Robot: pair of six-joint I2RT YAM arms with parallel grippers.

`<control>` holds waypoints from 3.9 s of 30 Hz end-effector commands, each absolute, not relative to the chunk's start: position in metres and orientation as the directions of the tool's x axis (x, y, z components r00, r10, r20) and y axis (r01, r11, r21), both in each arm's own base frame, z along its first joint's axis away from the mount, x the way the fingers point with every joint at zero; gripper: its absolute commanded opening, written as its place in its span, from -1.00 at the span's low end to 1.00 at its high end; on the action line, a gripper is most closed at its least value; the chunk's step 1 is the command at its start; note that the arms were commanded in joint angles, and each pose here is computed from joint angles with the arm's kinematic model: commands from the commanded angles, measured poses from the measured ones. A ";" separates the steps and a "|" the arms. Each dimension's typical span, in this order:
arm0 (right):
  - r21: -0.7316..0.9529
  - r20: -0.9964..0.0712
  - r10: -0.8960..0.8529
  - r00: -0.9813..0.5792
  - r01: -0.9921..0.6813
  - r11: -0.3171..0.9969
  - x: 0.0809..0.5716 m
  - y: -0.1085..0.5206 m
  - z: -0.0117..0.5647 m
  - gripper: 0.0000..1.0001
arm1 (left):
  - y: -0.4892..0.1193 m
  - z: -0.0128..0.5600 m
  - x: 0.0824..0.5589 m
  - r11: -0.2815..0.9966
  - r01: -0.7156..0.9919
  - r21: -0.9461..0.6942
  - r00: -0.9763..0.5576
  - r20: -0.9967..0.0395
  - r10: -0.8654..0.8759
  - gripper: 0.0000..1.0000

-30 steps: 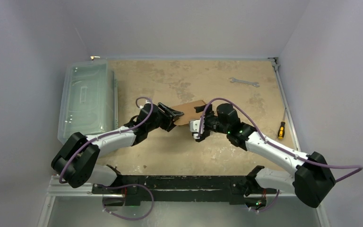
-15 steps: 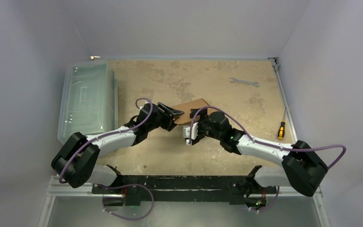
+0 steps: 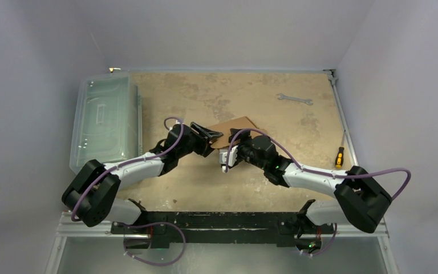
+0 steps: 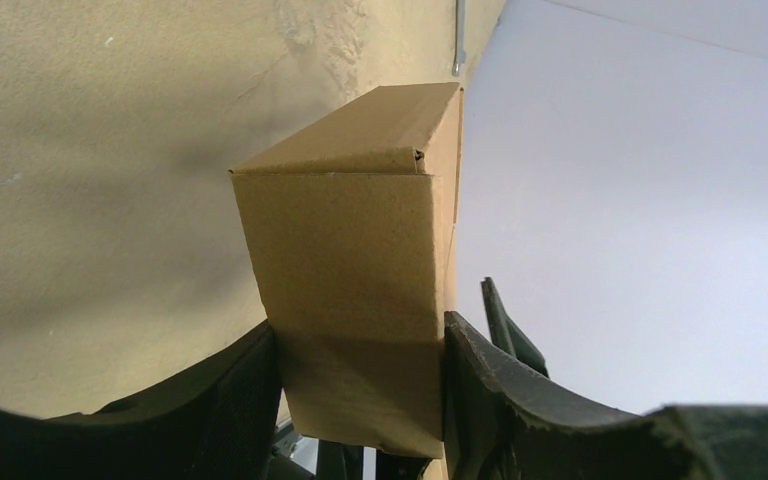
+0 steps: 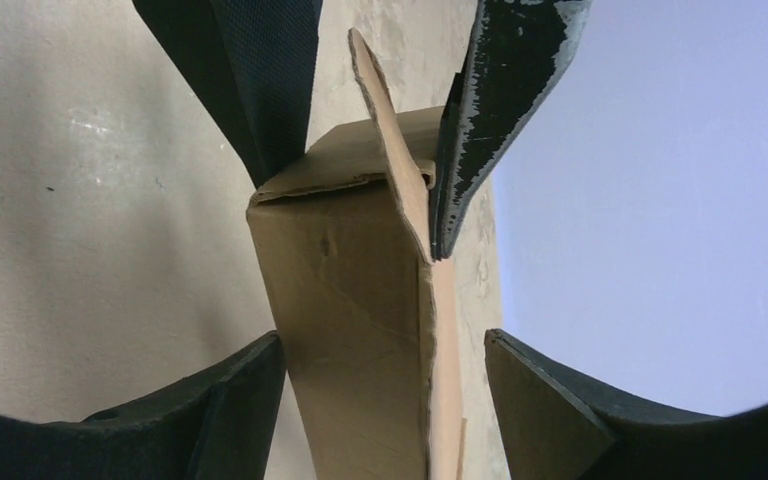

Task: Fold the paper box

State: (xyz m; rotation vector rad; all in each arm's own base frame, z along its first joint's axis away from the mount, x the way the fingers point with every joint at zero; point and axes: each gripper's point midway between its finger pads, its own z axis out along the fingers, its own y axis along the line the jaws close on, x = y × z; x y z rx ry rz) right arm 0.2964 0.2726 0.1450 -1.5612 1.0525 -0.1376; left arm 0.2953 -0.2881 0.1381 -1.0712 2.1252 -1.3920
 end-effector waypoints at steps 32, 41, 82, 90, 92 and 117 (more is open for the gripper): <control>-0.736 -0.619 -0.604 0.503 -0.639 0.223 0.297 0.282 0.166 0.07 | -0.287 0.170 0.290 0.133 -0.322 -0.937 -0.657 0.119 -0.745 0.26; -0.733 -0.616 -0.602 0.508 -0.648 0.204 0.294 0.282 0.163 0.03 | -0.282 0.175 0.288 0.125 -0.310 -0.943 -0.655 0.116 -0.747 0.41; 0.269 -0.942 -0.133 -0.308 -0.930 0.251 0.253 0.264 0.225 -0.04 | -0.230 0.249 0.225 0.582 0.552 -0.597 -0.480 -0.799 -0.364 0.66; 0.574 -0.802 -0.059 -0.594 -0.794 0.199 0.256 0.270 0.193 -0.03 | -0.228 0.240 0.224 0.598 0.561 -0.572 -0.471 -0.815 -0.338 0.67; 0.643 -0.752 -0.044 -0.658 -0.746 0.174 0.257 0.272 0.186 -0.04 | -0.227 0.236 0.224 0.608 0.555 -0.568 -0.475 -0.816 -0.329 0.67; 0.926 -0.335 -0.085 -0.938 -0.345 0.155 0.278 0.282 0.078 0.10 | -0.246 0.147 0.242 0.782 0.338 -0.524 -0.654 -0.728 -0.206 0.65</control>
